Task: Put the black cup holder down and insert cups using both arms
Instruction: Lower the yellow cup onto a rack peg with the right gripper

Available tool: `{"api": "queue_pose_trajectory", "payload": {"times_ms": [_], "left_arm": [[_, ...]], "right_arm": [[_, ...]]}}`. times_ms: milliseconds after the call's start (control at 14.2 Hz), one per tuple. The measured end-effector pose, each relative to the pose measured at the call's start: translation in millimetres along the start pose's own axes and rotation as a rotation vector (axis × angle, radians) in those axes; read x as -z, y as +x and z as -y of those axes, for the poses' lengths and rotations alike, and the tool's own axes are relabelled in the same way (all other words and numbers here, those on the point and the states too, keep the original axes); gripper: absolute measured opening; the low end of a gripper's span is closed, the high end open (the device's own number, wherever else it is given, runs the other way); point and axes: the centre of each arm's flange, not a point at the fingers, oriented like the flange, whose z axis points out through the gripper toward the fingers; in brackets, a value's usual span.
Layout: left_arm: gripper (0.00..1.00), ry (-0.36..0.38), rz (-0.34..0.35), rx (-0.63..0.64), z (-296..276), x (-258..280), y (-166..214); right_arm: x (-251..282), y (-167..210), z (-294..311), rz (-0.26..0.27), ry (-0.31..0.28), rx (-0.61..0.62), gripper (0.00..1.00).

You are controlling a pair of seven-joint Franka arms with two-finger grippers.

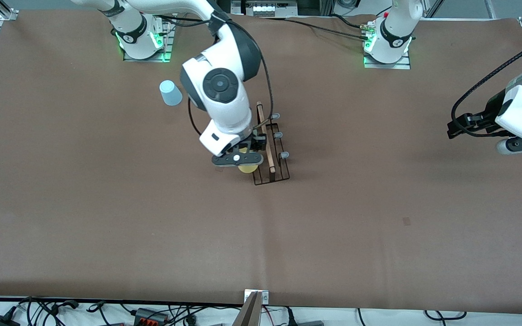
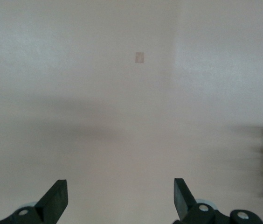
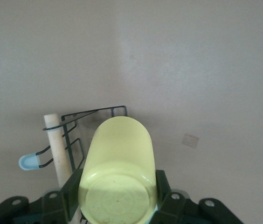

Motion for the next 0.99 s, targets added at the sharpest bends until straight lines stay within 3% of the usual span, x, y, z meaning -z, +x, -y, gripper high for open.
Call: {"api": "queue_pose_trajectory", "payload": {"times_ms": [989], "left_arm": [[1.00, 0.001, 0.005, 0.004, 2.5, -0.5, 0.0]], "right_arm": [[-58.2, -9.4, 14.1, 0.049, -0.029, 0.021, 0.67]]}}
